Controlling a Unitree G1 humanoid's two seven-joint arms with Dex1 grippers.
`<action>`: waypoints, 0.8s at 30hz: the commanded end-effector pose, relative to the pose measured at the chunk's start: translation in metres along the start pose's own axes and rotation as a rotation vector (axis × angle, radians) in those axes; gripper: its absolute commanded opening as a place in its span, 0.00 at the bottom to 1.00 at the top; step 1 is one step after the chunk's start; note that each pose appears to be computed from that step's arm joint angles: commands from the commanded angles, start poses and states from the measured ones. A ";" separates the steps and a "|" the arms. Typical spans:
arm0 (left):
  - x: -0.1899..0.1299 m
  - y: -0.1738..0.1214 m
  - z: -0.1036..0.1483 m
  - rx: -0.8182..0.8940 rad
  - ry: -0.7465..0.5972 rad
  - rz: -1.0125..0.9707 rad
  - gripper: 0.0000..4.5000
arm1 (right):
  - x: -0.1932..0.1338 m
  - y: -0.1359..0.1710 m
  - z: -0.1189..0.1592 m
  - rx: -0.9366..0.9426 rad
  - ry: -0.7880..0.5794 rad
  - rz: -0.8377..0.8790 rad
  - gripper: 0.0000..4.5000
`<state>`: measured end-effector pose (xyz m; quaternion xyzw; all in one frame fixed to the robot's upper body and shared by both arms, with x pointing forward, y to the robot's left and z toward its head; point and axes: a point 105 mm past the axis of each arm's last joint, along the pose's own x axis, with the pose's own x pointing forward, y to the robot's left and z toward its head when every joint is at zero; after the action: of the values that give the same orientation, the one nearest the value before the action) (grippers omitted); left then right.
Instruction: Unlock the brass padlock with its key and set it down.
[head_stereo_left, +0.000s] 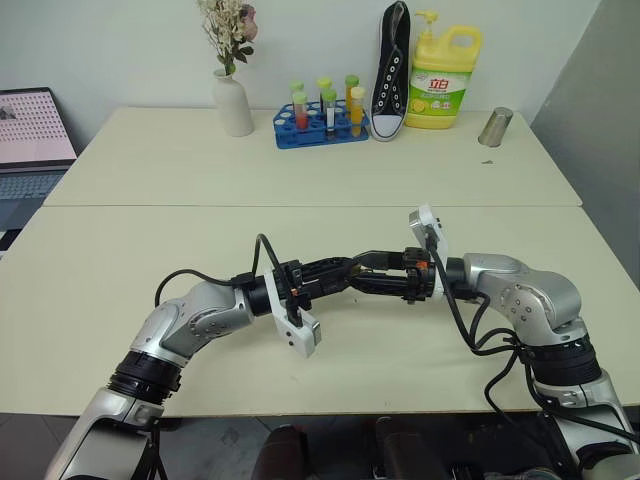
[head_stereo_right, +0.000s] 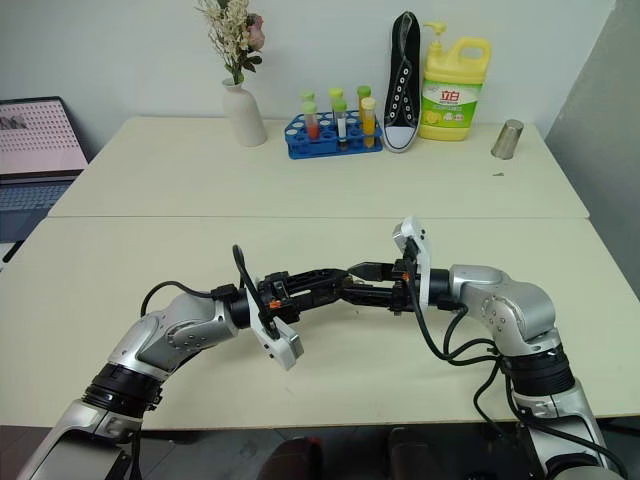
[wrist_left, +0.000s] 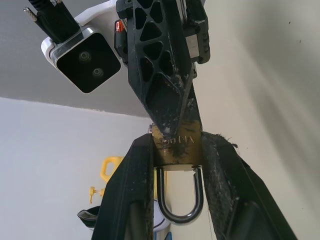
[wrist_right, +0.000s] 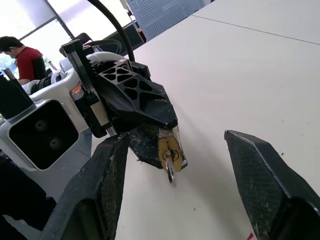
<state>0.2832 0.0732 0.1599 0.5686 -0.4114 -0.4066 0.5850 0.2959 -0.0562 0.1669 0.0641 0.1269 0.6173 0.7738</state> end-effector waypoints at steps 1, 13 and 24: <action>0.003 0.012 0.004 0.041 -0.025 0.029 0.21 | 0.003 0.009 0.009 -0.032 -0.020 0.032 0.70; 0.004 0.011 0.003 0.040 -0.016 0.030 0.21 | 0.005 0.010 0.010 -0.037 -0.023 0.039 0.25; 0.002 0.001 0.005 0.033 -0.026 -0.020 0.21 | 0.005 0.016 0.011 -0.028 -0.024 0.072 0.04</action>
<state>0.2844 0.0726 0.1595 0.5745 -0.4093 -0.4071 0.5803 0.2937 -0.0529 0.1662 0.0667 0.1323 0.6200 0.7705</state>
